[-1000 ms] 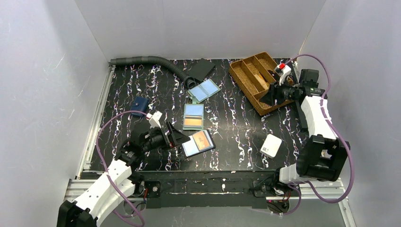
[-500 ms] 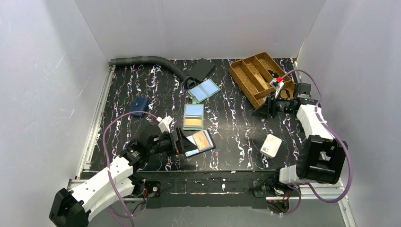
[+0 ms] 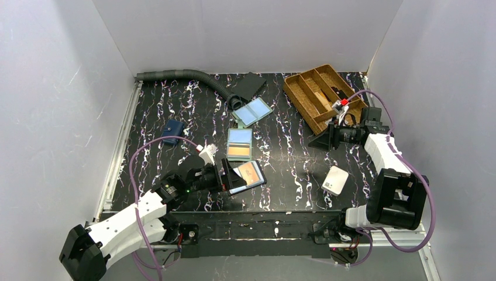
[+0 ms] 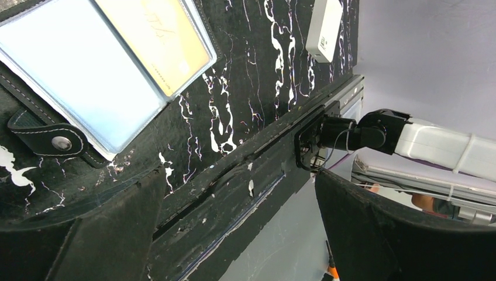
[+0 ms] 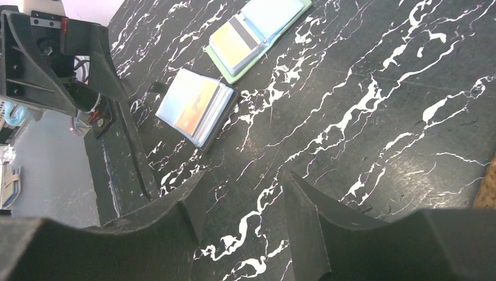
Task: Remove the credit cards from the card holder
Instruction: Remove the credit card from the card holder.
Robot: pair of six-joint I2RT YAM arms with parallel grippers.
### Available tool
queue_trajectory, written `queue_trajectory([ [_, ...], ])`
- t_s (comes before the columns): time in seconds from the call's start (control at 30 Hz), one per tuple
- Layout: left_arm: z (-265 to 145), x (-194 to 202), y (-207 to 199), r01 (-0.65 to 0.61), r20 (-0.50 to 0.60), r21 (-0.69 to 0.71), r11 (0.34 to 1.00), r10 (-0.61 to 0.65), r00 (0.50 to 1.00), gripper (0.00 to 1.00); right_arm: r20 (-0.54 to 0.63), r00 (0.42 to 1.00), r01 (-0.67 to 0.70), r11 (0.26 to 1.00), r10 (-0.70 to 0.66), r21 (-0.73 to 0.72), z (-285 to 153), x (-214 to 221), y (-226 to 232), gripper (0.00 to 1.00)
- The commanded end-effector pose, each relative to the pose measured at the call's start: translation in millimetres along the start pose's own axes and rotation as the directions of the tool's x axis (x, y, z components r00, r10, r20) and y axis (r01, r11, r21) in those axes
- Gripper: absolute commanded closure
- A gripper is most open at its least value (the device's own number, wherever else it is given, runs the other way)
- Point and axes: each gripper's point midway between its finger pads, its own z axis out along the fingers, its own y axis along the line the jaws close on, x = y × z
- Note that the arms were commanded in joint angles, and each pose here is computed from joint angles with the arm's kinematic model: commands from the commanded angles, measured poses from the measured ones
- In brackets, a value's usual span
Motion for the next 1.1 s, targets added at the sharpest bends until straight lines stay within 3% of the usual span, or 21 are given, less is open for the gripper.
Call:
queue_trajectory([
  [0.0, 0, -11, -9, -0.031, 0.048, 0.013, 0.999, 0.030, 0.998, 0.02, 0.017, 0.999, 0.050, 0.998, -0.050, -0.030, 4, -7, 10, 0.42],
  [0.73, 2, -20, -23, -0.026, 0.097, 0.055, 0.998, 0.020, 0.995, 0.02, 0.005, 0.999, 0.050, 0.998, -0.050, -0.046, 10, 5, 10, 0.40],
  [1.07, 11, -19, -13, 0.014, 0.093, 0.002, 1.000, -0.014, 0.996, 0.02, -0.073, 0.996, 0.046, 0.998, -0.049, -0.054, 36, 20, 17, 0.44],
])
